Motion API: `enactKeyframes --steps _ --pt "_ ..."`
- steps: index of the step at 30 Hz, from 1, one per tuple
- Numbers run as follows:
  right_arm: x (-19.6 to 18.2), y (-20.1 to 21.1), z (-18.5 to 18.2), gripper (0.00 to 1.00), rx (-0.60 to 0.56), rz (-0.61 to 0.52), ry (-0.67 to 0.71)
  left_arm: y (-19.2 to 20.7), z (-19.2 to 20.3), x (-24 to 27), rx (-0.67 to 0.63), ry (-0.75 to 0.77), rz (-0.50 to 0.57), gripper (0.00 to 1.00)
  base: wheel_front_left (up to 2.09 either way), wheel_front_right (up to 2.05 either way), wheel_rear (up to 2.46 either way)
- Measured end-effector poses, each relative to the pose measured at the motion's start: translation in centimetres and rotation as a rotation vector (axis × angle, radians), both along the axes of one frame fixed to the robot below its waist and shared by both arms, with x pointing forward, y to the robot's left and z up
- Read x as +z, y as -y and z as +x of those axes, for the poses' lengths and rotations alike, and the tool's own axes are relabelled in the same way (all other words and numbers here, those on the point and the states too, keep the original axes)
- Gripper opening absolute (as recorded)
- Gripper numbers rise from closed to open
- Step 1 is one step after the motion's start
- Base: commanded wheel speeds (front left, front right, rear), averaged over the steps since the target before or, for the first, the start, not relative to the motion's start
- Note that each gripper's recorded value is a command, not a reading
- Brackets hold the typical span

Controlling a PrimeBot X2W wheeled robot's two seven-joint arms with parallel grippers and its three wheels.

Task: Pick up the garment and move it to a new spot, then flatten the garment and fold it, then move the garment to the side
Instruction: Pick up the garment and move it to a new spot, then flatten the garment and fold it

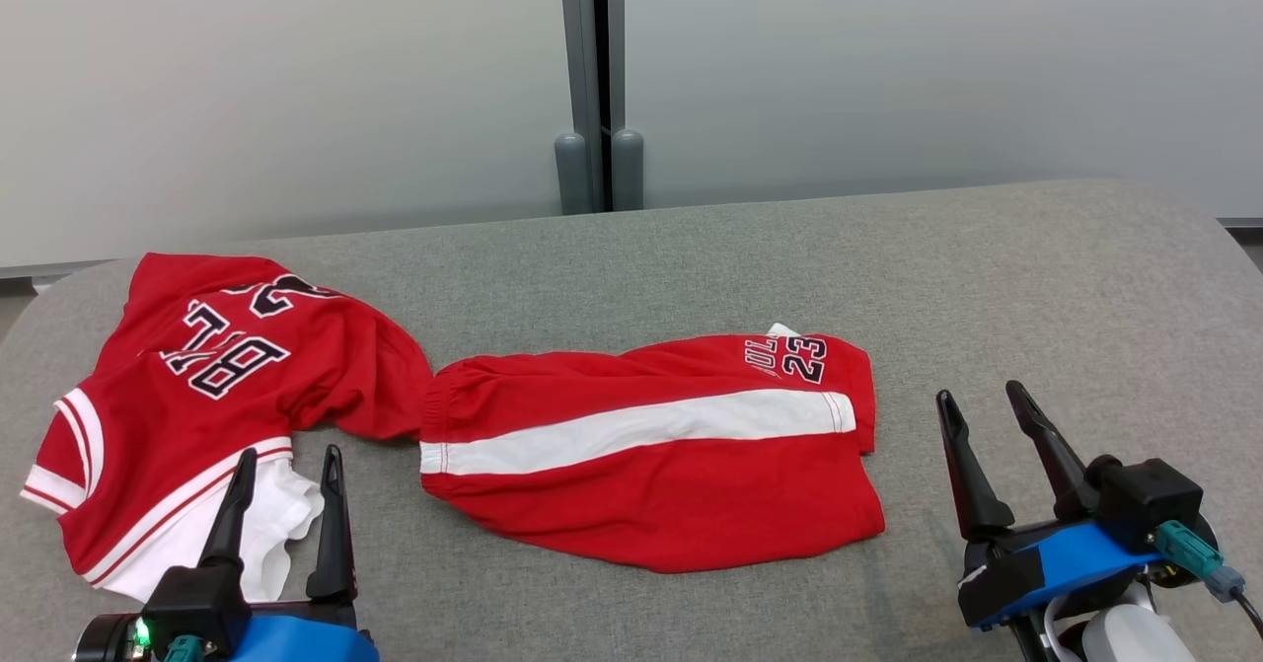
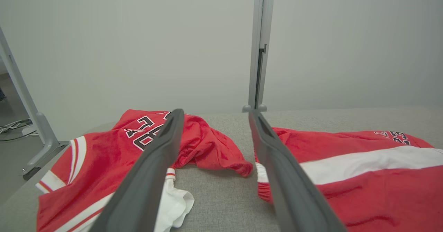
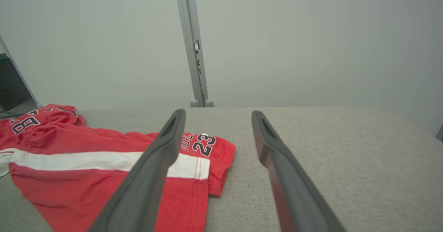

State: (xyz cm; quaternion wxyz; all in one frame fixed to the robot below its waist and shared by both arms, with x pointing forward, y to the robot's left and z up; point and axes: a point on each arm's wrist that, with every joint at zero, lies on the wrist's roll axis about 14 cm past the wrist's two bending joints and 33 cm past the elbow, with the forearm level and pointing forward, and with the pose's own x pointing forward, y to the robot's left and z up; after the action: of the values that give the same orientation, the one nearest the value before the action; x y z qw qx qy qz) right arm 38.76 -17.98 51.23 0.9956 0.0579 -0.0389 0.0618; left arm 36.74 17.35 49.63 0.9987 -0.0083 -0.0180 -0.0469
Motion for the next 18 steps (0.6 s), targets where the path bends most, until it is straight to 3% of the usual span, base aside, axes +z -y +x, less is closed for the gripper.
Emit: enactKeyframes --steps 9,18 --pt "-0.1 -0.5 0.1 1.0 0.013 -0.005 -0.003 0.2 0.2 -0.7 -0.021 -0.02 -0.002 1.0 0.0 0.0 0.0" --pt "-3.1 -2.2 1.5 1.0 0.07 0.035 -0.133 1.3 1.0 -4.4 -0.112 -0.226 -0.025 1.0 0.0 0.0 0.0"
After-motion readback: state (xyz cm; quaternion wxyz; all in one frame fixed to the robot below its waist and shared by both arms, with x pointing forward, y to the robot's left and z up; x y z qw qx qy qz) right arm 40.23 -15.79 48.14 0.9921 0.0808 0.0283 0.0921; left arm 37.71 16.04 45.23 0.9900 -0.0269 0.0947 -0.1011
